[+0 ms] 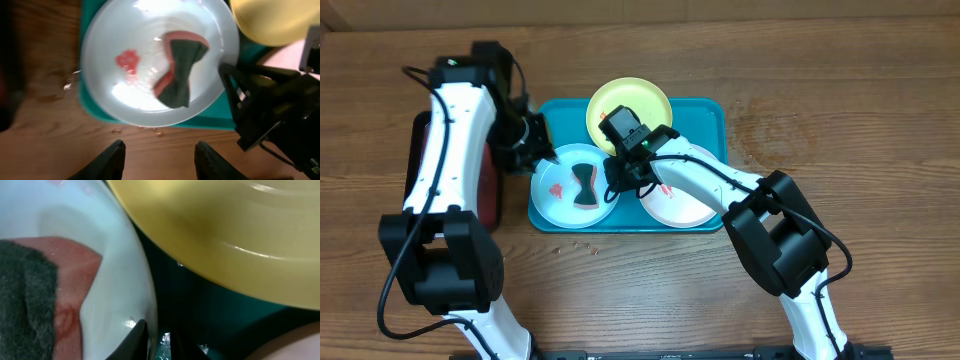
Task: Clean dirty plates on tray and stack at the side
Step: 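Scrub the light blue plate with the sponge in the left gripper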
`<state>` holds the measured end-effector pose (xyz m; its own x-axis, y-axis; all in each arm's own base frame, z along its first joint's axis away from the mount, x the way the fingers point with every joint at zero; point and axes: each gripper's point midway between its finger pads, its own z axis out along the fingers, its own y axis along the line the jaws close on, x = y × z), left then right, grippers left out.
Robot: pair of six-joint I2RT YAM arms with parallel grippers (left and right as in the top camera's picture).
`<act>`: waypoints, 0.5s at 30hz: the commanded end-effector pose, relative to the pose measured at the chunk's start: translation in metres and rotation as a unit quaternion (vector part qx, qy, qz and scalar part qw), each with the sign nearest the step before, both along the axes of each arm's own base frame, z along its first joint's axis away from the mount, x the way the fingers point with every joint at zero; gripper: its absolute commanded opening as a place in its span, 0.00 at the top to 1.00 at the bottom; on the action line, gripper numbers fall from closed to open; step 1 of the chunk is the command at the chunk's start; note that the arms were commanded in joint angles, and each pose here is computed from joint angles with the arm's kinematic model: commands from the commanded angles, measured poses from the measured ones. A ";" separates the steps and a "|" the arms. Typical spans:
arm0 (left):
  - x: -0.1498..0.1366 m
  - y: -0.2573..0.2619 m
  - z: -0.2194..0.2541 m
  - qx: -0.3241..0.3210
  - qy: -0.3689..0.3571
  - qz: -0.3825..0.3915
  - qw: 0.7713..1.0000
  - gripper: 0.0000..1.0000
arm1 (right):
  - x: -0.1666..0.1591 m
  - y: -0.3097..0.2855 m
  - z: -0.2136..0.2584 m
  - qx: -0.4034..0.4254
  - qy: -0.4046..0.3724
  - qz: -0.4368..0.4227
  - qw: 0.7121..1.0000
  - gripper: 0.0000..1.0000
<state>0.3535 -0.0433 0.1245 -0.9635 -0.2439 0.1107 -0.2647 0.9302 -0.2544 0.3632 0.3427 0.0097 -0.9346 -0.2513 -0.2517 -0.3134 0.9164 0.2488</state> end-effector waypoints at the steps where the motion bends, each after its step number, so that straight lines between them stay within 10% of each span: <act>1: -0.008 -0.025 -0.020 -0.050 0.004 -0.041 0.998 0.54 | 0.003 0.001 -0.002 0.003 0.004 -0.004 1.000 0.87; 15: -0.019 -0.044 -0.095 -0.053 -0.010 -0.040 0.998 0.60 | -0.010 0.006 -0.002 0.021 0.036 0.008 0.999 0.90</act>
